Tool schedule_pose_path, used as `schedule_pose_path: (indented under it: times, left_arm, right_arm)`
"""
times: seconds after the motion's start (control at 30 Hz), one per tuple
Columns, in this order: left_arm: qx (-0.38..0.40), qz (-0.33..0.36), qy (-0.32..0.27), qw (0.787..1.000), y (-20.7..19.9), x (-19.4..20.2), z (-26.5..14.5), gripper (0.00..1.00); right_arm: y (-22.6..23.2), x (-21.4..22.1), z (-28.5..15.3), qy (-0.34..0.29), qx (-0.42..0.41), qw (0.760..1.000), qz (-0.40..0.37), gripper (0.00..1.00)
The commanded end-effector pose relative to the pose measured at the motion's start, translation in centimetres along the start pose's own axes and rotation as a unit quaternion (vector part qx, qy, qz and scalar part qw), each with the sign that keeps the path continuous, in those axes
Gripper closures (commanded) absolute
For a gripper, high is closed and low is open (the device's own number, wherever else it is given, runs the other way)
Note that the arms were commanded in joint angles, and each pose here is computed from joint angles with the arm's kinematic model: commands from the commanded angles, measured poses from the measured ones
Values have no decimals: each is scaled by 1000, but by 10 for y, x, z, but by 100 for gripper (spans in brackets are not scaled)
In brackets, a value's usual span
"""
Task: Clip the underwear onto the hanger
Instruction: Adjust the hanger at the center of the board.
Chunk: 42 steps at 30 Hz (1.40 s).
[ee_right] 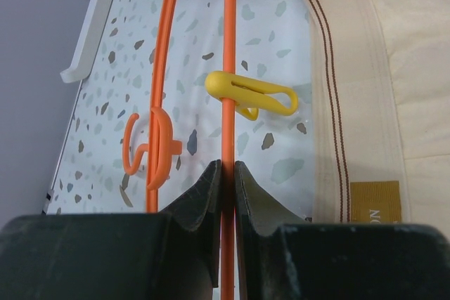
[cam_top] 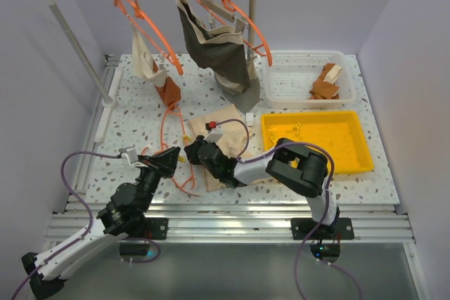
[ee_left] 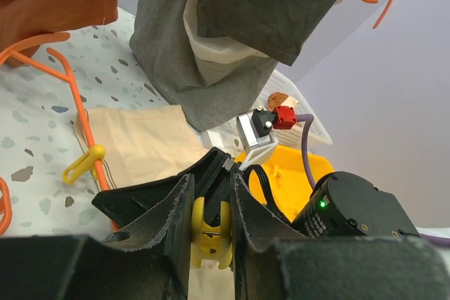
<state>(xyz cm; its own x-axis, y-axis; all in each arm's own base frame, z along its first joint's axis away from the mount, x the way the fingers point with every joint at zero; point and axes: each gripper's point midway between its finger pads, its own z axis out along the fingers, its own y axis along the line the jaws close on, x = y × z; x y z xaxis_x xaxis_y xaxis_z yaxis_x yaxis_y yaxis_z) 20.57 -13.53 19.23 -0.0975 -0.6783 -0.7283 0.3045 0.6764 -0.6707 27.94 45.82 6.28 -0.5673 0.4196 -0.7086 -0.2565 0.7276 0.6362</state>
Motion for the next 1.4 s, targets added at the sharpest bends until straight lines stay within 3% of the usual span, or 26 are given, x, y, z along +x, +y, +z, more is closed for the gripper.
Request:
schedule_pose_path:
  times: [0.0,0.17,0.3,0.63,1.07,1.37]
  left_arm:
    - [-9,3,5,1000,30,33,-4,100]
    - [-11,5,5,1000,31,34,-4,100]
    - [-22,8,6,1000,36,36,-3,100]
    - [-81,8,4,997,65,49,-3,100]
    - [-211,-14,36,977,130,89,-23,100]
    - [-233,-24,46,971,139,99,-29,100]
  right_arm:
    - [9,-12,6,-21,2,1000,4,96]
    - [12,-15,-2,-21,-2,999,-46,63]
    - [0,-21,-12,-31,9,997,-70,55]
    - [-8,-41,-53,-71,-12,991,-117,55]
    - [-31,-64,-110,-82,-23,987,-138,54]
    - [-34,-79,-136,-98,-45,984,-141,53]
